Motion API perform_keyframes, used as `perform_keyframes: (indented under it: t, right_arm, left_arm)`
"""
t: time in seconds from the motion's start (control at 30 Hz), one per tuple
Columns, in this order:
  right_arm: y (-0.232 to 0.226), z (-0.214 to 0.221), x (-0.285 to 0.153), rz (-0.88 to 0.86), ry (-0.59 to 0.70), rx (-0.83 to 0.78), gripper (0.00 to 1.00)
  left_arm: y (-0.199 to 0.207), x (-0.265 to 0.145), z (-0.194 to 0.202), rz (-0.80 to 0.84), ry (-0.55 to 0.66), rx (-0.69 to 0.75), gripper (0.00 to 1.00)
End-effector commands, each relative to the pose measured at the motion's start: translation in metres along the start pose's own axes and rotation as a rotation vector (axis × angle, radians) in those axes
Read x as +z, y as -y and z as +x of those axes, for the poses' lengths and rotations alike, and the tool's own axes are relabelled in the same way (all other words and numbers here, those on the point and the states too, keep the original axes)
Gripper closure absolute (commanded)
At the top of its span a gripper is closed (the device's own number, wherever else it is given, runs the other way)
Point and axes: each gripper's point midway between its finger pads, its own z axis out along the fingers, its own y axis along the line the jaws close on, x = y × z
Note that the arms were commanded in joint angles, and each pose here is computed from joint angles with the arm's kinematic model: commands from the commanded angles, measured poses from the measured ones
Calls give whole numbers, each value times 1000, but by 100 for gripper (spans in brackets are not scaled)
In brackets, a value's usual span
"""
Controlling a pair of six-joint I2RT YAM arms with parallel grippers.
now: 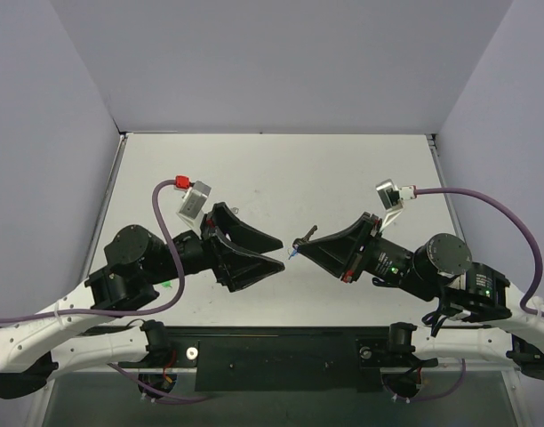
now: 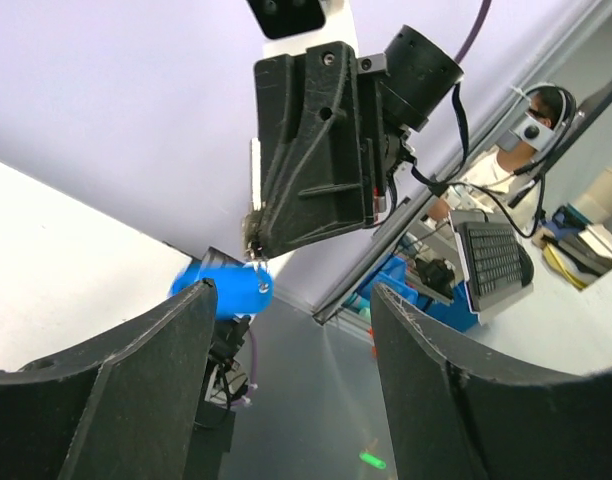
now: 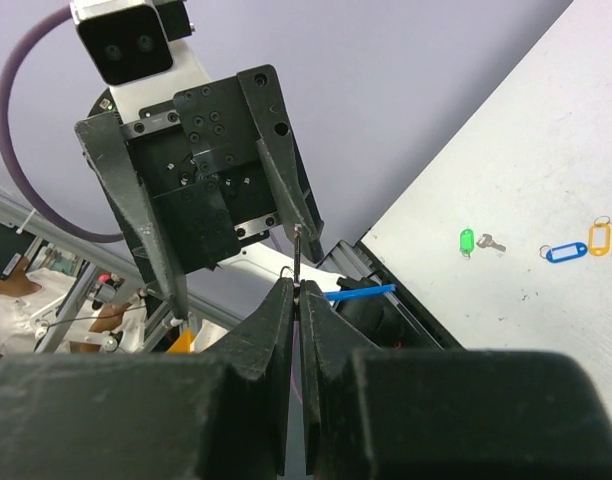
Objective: Remove the keys from the keyring
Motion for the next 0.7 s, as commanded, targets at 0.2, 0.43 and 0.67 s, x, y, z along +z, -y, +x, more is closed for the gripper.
perform_keyframes:
  t: [0.2,0.43,0.67]
  right_arm:
    - [-9,-16,0,-34,70,20,100]
    - [-8,-20,-3,-34,88,26,100]
    - [-9,-19,-4,-42,85,29,100]
  left_arm:
    - [2,4,-20,33,153,-26,34]
    - [-1,17,-12,61,132,-52,43]
    - [-3,20,-9,65,129,-59,62]
